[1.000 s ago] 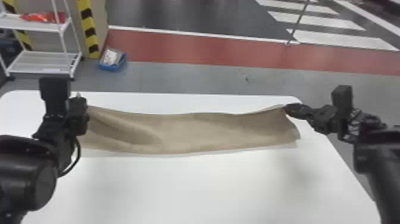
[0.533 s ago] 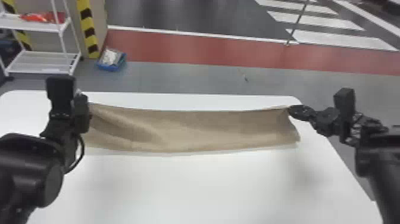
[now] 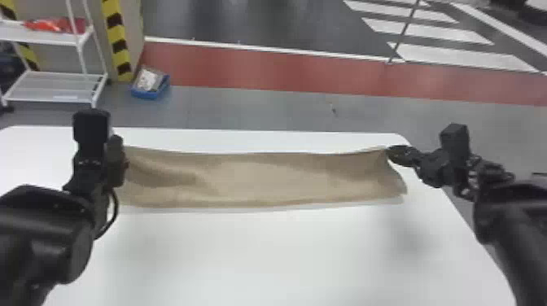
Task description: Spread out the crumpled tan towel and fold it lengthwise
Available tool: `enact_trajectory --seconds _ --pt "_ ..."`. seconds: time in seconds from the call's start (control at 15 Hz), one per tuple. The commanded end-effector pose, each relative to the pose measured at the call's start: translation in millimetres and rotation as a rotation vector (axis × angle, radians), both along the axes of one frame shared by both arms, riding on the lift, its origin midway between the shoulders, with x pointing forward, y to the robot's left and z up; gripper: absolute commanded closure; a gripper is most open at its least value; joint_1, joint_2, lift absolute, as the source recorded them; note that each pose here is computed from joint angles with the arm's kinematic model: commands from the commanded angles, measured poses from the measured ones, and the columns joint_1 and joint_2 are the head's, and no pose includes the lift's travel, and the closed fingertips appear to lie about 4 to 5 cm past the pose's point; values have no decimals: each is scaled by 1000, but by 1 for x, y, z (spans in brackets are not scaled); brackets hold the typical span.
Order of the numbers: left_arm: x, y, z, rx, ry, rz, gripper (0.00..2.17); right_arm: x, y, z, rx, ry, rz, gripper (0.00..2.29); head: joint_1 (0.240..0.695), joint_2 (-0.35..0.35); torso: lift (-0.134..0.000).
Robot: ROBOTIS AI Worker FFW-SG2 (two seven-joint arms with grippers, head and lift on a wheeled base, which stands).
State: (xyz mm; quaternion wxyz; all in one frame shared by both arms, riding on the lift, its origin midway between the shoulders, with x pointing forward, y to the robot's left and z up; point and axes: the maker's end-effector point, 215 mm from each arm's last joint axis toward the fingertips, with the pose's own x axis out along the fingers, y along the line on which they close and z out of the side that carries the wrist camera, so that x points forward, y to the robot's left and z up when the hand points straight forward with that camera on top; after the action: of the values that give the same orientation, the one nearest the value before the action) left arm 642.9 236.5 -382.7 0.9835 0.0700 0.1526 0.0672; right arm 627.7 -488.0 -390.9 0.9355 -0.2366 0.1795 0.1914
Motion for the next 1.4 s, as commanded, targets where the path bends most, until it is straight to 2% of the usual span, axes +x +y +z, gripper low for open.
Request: enact_trajectory --seconds 0.0,0.07,0.13,0.2,0.27,0.33,0.47,0.73,0.87,1.07,1.2,1.33 --pt "2 -5 -5 -4 -8 -8 1642 0 1 -5 -17 2 2 1666 684 -211 -124" --pt "2 -5 -6 -3 -6 -9 1615 0 0 -7 -17 4 -3 1541 685 -212 -124" --pt "1 -4 -7 0 -4 -10 1393 0 -3 -9 -20 3 -16 1173 687 -214 -124" --pt "2 -4 -6 13 -7 -12 792 -1 -9 -13 -25 8 -42 451 688 -214 -124" --pt "1 -4 -7 26 -6 -13 134 -1 -17 -16 -36 8 -72 -2 689 -216 -124" --pt "1 -2 -4 48 -15 -6 -2 -1 -25 -20 -51 11 -108 -2 689 -222 -124" --pt "0 8 -4 84 -19 6 -2 -2 -39 -17 -55 -4 -150 39 690 -231 -124" --pt "-19 46 -19 88 -20 57 12 -6 -47 -13 -43 -23 -162 49 695 -234 -124" --pt "-36 62 -15 88 -30 74 16 -9 -50 -9 -25 -40 -171 49 695 -225 -124" --pt "-60 80 -7 14 -23 85 22 -19 -71 12 28 -78 -199 49 695 -213 -124" --pt "-62 82 -5 19 -27 81 22 -28 -98 28 23 -103 -236 49 695 -215 -124" --pt "-65 81 -4 15 -28 72 22 -32 -107 24 -5 -89 -244 49 695 -227 -124"
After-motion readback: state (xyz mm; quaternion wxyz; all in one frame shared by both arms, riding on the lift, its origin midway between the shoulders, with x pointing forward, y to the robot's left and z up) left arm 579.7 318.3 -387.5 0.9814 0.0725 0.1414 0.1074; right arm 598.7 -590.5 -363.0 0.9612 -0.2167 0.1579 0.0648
